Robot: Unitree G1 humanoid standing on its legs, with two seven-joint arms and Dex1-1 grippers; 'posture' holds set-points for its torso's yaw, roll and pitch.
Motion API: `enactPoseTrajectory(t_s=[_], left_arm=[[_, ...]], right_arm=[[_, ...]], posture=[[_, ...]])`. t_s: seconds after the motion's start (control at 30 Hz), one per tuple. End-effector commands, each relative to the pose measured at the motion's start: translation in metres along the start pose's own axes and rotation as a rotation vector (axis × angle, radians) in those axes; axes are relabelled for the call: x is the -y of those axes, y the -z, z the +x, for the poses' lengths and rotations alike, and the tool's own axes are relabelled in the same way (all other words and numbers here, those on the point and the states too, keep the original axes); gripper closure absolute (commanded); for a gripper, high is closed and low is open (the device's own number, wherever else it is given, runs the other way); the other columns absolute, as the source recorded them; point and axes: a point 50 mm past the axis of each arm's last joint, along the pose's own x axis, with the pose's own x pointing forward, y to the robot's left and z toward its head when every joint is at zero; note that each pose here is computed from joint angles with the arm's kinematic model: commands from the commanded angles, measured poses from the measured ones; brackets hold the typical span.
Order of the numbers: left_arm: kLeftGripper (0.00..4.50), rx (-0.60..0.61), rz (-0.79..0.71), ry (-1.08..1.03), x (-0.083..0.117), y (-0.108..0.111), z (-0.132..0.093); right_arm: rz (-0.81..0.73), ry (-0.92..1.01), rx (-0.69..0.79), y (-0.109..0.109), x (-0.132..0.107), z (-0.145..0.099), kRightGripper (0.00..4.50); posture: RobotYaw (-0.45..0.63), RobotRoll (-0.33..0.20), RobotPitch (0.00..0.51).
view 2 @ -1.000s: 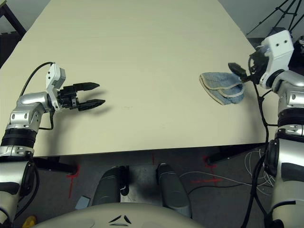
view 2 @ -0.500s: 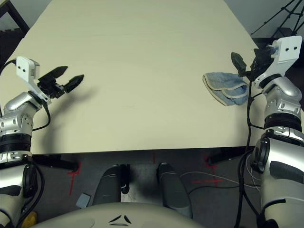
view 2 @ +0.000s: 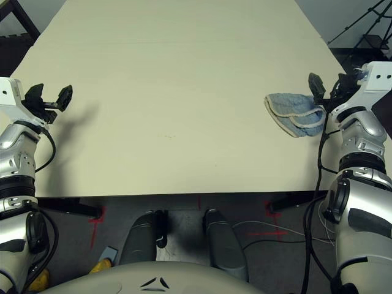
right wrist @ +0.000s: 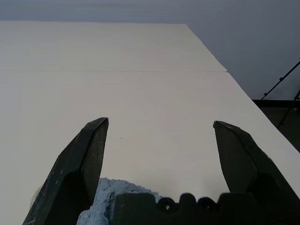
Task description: Wipe the water off the table with a rag.
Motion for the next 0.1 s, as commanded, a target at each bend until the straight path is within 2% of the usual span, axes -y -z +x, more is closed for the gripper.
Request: enactPoseTrajectory(t_s=[0.03,0.1], left_arm=[[0.00,-0.011,0.013,-0.025,-0.0050,0.0018,-0.0002],[0.00,-0.009,0.014,-0.028,-0.0054,0.0017,0.0007]], right_arm=[[0.008,0.017,-0.006,0.0047,0.0036,-0.0046,0.05],[0.008,0.012,-0.005,0.0048,0.0027,-0.0040,0.05]], posture=[[-0.10,0.000,0.179],[-0.10,0.000,0.178]])
